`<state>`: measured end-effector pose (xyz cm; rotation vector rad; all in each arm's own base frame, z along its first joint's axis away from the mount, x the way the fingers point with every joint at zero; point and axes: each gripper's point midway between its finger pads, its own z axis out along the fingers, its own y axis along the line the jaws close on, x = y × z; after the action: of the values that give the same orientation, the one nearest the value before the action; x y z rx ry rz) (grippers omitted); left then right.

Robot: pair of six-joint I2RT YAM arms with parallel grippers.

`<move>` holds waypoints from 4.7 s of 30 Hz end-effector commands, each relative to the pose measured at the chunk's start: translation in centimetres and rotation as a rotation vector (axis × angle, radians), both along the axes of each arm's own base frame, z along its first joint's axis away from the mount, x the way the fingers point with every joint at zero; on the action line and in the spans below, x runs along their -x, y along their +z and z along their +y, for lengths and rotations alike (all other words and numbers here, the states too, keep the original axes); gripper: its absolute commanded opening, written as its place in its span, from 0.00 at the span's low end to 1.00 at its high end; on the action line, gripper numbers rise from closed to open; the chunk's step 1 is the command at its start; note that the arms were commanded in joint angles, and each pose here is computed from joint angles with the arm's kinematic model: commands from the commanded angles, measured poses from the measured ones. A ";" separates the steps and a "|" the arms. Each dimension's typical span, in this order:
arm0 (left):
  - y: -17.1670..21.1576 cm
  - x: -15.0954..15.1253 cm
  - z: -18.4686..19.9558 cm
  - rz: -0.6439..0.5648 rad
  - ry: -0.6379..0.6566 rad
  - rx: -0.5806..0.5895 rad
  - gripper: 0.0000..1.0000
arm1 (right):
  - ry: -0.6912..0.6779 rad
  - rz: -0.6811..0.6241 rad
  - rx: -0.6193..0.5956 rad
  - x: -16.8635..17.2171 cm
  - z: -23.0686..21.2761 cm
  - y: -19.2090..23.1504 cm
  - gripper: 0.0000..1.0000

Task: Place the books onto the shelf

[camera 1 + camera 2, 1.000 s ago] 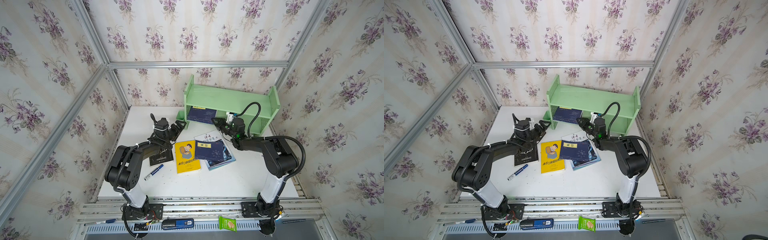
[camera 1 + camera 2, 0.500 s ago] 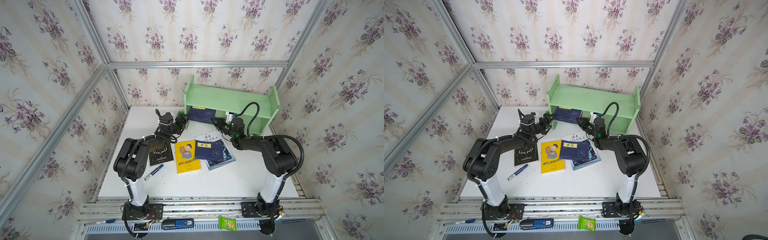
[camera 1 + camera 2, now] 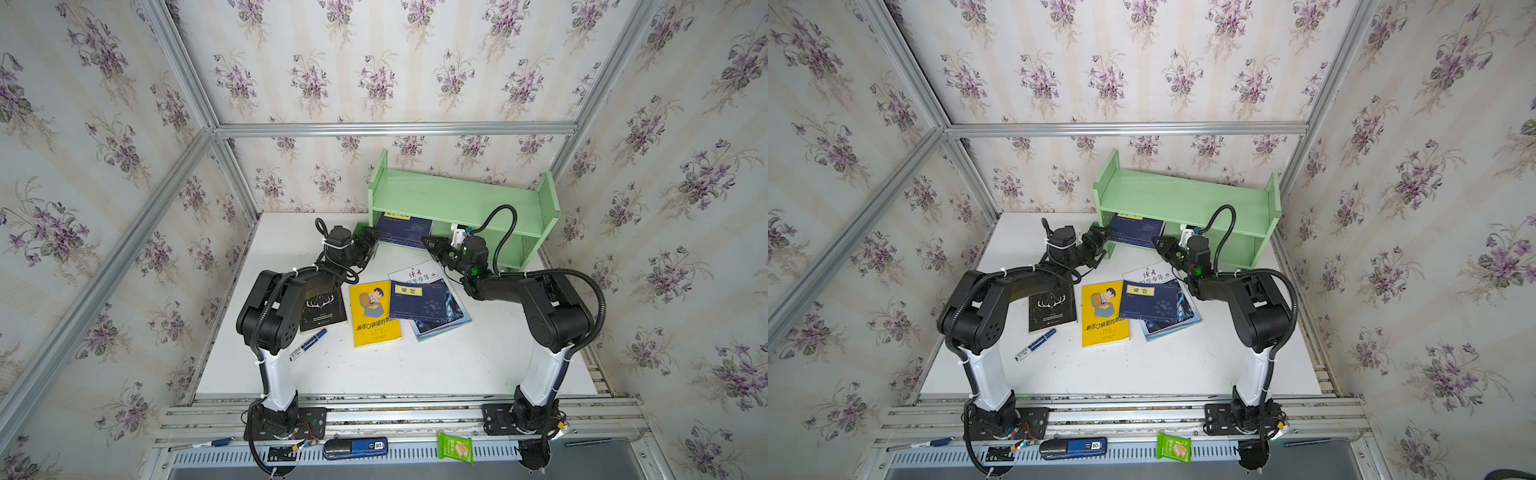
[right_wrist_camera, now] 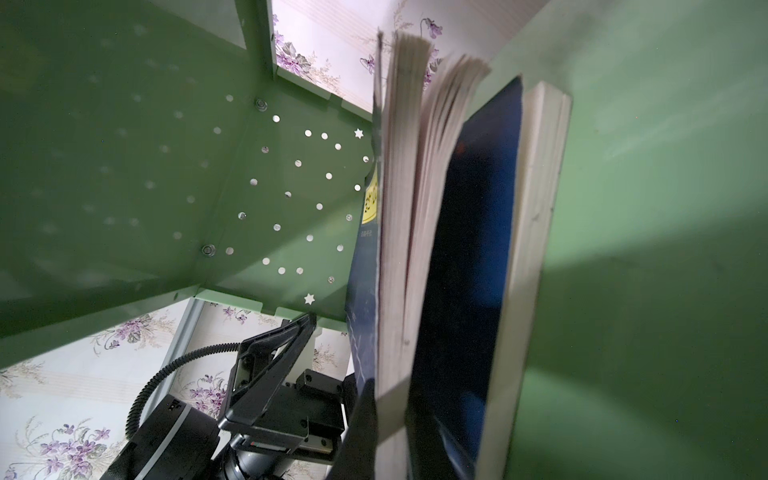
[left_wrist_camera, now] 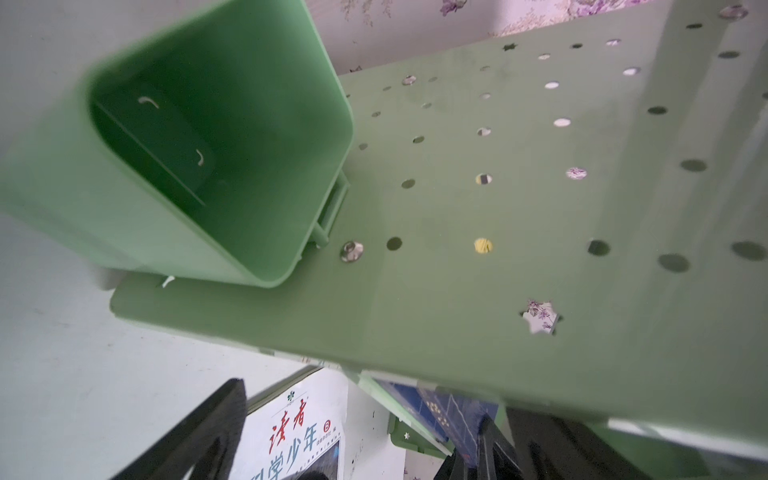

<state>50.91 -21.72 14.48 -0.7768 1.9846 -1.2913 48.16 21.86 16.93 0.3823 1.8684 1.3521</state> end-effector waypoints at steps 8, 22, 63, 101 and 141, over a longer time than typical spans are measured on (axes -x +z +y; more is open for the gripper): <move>0.9 -0.5 0.0 -0.021 0.009 0.001 0.99 | 0.001 -0.035 -0.024 -0.4 -0.8 1.4 0.11; 1.1 -0.6 -0.2 -0.024 0.001 0.005 0.99 | 0.052 -0.041 -0.046 -0.1 -0.1 1.6 0.11; -4.1 -1.2 0.3 0.108 0.043 -0.049 0.99 | -0.023 0.048 0.101 -0.1 -1.6 0.4 0.39; -1.1 -1.8 -0.7 0.006 -0.011 -0.025 0.99 | -0.073 0.009 0.143 -1.2 -2.3 1.0 0.21; -5.0 15.4 -2.6 0.023 -0.381 -0.307 0.99 | -0.060 0.158 0.295 14.0 -6.2 -2.3 0.56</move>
<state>36.79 -24.79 12.06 -0.3241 2.2326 -1.2638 35.17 16.79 16.87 0.3437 2.0744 1.0872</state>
